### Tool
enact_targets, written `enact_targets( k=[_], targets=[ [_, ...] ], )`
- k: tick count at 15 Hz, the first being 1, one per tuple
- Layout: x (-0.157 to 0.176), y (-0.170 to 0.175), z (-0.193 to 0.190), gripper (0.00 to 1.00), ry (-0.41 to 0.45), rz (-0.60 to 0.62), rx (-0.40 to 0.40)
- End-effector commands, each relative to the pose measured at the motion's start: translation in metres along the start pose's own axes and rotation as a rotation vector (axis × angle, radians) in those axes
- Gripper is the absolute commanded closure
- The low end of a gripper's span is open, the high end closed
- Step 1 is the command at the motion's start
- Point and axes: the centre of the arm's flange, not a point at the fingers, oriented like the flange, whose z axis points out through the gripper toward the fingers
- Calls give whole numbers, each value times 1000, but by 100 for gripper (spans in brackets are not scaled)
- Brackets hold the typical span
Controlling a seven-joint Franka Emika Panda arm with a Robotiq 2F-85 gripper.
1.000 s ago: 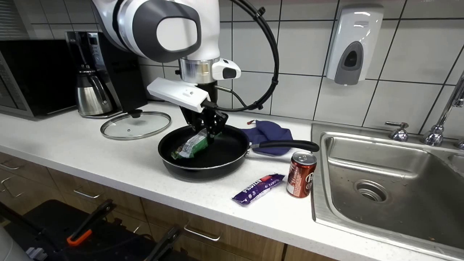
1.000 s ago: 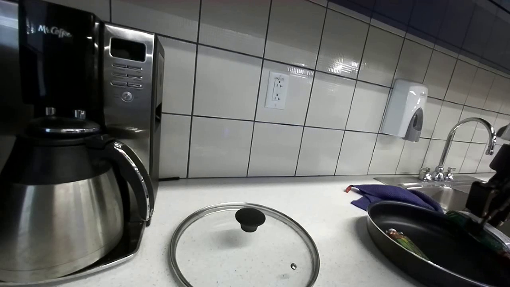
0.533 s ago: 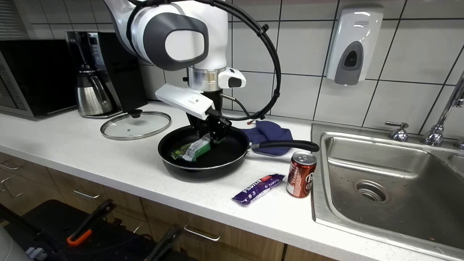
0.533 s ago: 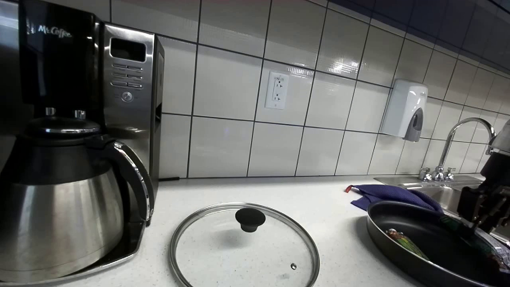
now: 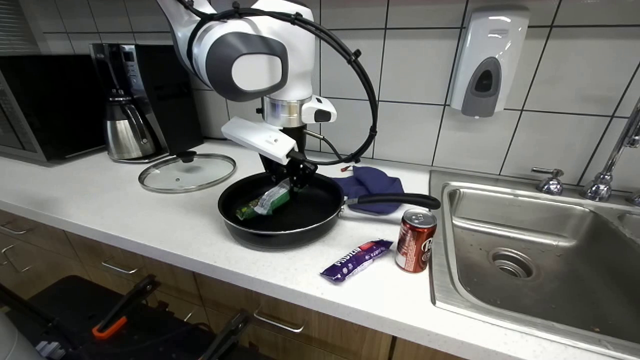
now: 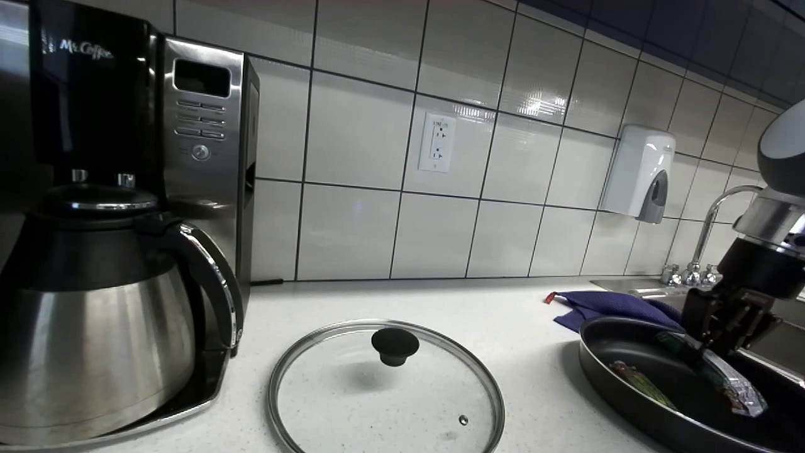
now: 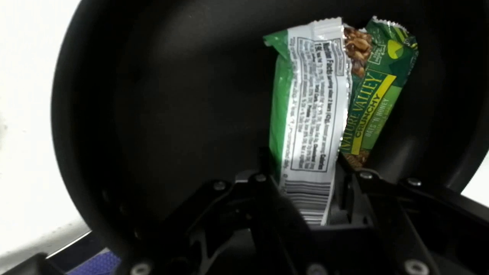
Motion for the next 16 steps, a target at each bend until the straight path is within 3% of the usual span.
enact_targets(
  k=[1, 6, 7, 8, 10, 14, 16],
  targets=[
    [17, -4, 16, 87, 12, -23, 13],
    [21, -1, 26, 87, 0, -16, 5],
    [21, -3, 25, 73, -4, -23, 12],
    [20, -5, 23, 37, -5, -31, 17],
    [18, -10, 14, 29, 4, -65, 27],
    [12, -18, -14, 1, 18, -101, 25],
    [5, -15, -29, 0, 26, -103, 24]
  ],
)
